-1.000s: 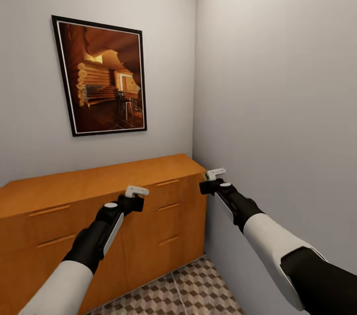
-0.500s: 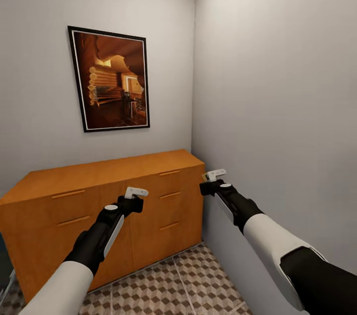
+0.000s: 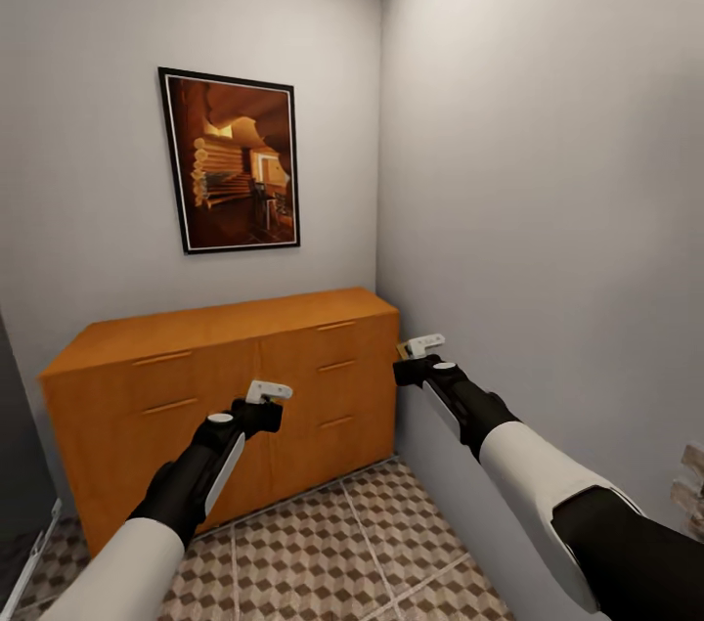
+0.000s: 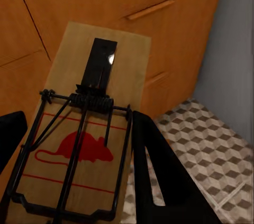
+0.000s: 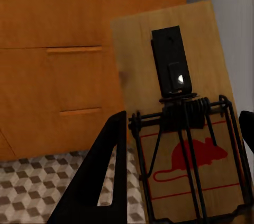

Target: Take the four mousetraps from the cabinet in the bathroom and place them on the bathroom floor. Make sure all four end up on the same floor surface, and ensure that at least two of them are either under or directly next to the same bathroom sink.

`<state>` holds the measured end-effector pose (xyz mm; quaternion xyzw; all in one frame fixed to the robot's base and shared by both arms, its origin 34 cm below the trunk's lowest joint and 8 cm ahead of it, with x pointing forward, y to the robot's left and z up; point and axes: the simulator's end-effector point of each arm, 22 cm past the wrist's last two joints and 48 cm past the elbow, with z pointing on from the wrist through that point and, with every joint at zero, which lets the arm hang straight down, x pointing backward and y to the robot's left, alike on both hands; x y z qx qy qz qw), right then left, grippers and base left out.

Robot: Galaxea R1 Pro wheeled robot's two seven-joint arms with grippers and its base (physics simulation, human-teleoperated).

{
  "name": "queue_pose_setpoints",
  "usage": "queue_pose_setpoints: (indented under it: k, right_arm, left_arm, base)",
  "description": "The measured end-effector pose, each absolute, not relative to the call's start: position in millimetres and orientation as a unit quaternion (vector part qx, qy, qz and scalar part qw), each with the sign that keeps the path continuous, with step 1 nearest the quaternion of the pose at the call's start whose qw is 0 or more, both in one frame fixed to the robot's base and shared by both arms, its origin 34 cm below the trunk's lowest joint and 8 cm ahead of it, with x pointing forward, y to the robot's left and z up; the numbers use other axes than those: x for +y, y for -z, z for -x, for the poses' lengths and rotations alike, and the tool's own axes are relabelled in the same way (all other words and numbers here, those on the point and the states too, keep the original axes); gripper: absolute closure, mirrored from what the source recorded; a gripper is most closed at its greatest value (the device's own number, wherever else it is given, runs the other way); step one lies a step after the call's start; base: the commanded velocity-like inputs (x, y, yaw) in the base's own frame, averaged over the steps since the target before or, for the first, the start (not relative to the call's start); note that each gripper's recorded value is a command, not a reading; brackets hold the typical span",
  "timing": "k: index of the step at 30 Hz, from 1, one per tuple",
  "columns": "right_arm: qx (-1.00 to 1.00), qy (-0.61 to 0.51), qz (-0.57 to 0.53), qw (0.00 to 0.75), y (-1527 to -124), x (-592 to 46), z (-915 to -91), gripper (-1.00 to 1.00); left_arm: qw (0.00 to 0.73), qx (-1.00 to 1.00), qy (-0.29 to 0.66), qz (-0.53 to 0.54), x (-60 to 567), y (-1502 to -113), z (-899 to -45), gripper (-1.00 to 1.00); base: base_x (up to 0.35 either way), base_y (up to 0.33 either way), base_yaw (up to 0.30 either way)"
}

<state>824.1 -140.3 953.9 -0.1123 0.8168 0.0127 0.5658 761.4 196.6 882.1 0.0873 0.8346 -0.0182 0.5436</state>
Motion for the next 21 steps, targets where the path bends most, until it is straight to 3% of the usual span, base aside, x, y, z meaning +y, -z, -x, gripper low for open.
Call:
queue_pose_setpoints:
  k: [10, 21]
  right_arm:
    - [0.828, -0.007, 0.112, 0.549, -936.2, -144.2, -820.8, 1.0]
    - [0.834, -0.004, 0.109, 0.541, -928.3, -147.6, -819.2, 1.0]
  left_arm:
    - [0.492, 0.867, 0.024, -0.08, 199.7, -822.3, -747.6, 1.0]
    - [0.495, 0.865, 0.026, -0.079, 200.7, -803.2, -745.2, 1.0]
  base:
    - [-0.344, 0.0, 0.0]
    - [-0.344, 0.0, 0.0]
